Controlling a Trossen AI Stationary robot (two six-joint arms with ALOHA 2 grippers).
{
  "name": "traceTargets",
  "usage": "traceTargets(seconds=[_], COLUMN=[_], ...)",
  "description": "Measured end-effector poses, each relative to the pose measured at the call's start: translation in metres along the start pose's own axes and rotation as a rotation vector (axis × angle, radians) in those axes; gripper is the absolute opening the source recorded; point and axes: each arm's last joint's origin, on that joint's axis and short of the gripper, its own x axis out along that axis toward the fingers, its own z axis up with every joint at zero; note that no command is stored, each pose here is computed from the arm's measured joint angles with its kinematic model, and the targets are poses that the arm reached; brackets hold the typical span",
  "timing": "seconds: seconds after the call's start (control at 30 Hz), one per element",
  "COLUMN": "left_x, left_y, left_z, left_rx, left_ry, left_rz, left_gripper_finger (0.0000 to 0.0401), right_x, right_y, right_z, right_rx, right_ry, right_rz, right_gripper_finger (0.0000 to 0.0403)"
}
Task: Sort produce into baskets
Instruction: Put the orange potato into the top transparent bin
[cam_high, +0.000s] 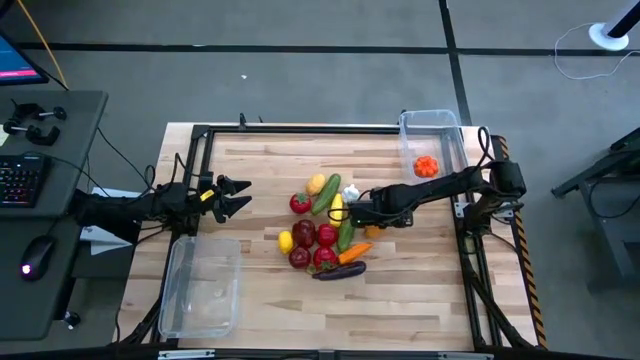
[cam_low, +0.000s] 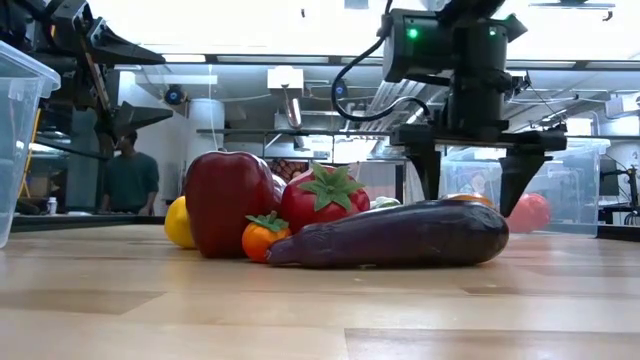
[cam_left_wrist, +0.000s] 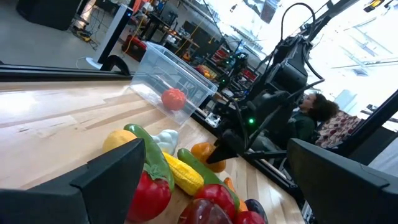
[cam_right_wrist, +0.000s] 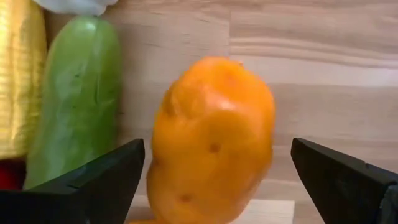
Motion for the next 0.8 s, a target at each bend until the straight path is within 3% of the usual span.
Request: traceTargets(seconds=[0.27, 0.43, 0.8], left_x=[0.000, 0.000, 0.000], left_y=[0.000, 0.000, 0.000], left_z=[0.000, 0.000, 0.000], left_rx=[0.000, 0.000, 0.000], left_ry=[0.000, 0.000, 0.000], left_rz=[0.000, 0.000, 0.000], left_gripper_finger=[0.0378, 0.0378, 0.0378], right_x=[0.002, 0.017, 0.023], right_y=[-0.004, -0.013, -0.017], right_z=[0.001, -0.001, 0.000], right_rx=[0.013, 0.024, 0.016], right_ry=[-0.019, 0.058, 0.024], right_rz=[-0.028, -0.046, -0.046], right_gripper_finger=[0.0397, 0.0397, 0.0383])
